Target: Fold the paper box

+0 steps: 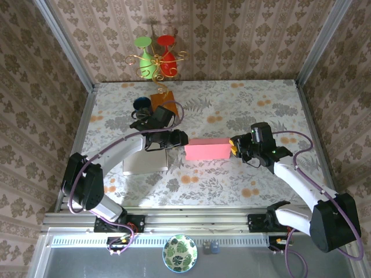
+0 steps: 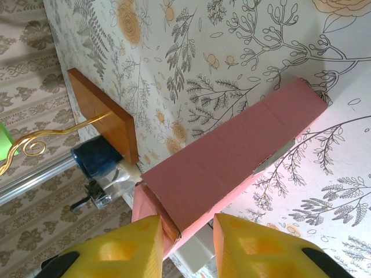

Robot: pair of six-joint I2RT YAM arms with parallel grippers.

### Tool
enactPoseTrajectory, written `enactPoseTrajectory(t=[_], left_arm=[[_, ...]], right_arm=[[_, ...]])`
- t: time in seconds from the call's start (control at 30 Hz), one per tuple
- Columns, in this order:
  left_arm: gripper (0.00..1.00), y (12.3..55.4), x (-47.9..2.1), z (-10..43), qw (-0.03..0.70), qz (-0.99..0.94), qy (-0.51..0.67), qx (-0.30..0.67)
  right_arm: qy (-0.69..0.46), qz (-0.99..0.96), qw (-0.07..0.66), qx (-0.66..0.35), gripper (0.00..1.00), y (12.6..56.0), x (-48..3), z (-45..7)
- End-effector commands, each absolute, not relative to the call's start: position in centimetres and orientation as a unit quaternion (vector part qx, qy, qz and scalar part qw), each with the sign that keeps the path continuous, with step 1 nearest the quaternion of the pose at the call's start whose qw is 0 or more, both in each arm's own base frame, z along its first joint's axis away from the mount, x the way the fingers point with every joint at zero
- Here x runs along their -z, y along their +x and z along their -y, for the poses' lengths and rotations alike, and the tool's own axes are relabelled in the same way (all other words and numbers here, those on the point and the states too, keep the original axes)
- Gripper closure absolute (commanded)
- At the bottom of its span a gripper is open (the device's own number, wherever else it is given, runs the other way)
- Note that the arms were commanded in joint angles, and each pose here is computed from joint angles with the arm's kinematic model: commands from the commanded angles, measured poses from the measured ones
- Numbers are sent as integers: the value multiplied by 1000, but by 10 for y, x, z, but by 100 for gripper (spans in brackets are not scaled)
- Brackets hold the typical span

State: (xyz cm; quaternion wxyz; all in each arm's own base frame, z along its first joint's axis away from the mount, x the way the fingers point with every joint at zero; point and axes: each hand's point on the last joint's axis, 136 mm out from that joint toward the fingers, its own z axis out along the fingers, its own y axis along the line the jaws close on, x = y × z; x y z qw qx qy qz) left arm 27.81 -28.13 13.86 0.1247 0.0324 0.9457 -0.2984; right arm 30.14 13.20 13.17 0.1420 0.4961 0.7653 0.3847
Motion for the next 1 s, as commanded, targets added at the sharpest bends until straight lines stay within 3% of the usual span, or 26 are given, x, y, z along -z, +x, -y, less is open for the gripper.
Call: enactPoseTrajectory(t=[0.0, 0.33, 0.53, 0.73, 0.97], left_arm=[[61, 259, -116, 277, 101, -955, 42, 277], [65, 235, -113, 284, 200, -932, 93, 288], [65, 209, -91, 293, 227, -913, 94, 326], [65, 203, -86, 297, 230, -909, 77, 338], [53, 230, -147, 291, 312, -892, 87, 317]], right_arm=[[527, -795, 69, -293, 71, 258, -81, -119], [426, -847, 84, -307, 70, 245, -109, -125], [363, -874, 57, -318, 71, 209, -105, -131], [329, -884, 71, -324, 62, 186, -97, -126], [257, -921, 143, -253, 49, 207, -123, -104]])
